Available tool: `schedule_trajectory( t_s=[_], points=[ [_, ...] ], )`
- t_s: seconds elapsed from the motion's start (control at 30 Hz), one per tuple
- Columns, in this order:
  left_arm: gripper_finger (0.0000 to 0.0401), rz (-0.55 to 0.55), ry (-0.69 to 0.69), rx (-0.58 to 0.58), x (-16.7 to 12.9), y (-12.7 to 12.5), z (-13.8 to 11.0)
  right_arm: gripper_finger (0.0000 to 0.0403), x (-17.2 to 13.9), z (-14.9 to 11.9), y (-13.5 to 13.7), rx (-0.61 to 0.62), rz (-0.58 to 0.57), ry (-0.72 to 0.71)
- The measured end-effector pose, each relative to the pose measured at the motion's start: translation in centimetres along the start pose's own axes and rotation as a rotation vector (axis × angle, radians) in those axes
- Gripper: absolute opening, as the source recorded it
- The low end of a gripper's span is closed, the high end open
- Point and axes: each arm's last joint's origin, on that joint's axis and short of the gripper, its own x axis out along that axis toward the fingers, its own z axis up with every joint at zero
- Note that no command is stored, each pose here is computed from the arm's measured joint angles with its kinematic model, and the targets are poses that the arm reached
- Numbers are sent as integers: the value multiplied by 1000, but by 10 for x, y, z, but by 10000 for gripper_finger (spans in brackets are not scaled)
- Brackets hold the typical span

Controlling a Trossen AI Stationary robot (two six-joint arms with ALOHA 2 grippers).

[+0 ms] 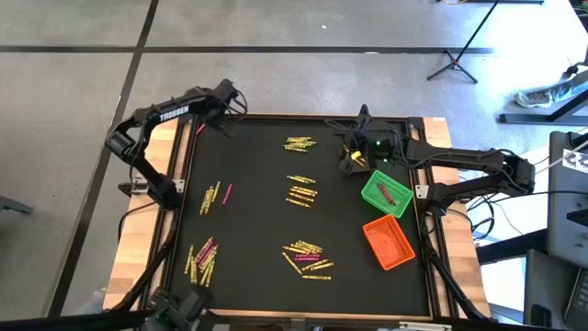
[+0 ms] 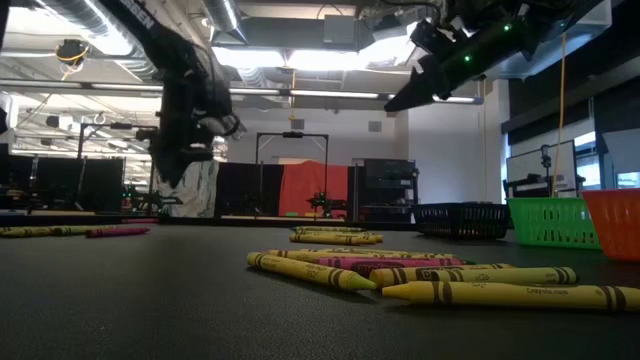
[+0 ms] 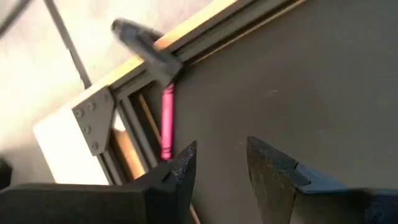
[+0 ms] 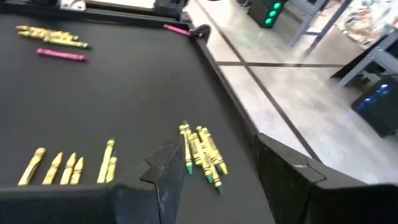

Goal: Sort crayons
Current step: Put the red crayon into the green basket

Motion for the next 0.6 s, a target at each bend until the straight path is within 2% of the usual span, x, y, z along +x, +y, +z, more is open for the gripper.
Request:
schedule_trajectory(
  t_s=[0.3, 0.6],
  points=[
    [125, 29, 131, -65, 38, 23, 4, 189, 0, -1, 0, -4, 2, 8],
    [125, 7, 174, -61, 66, 24, 13, 189, 7, -2, 1, -5, 1, 3]
  ],
)
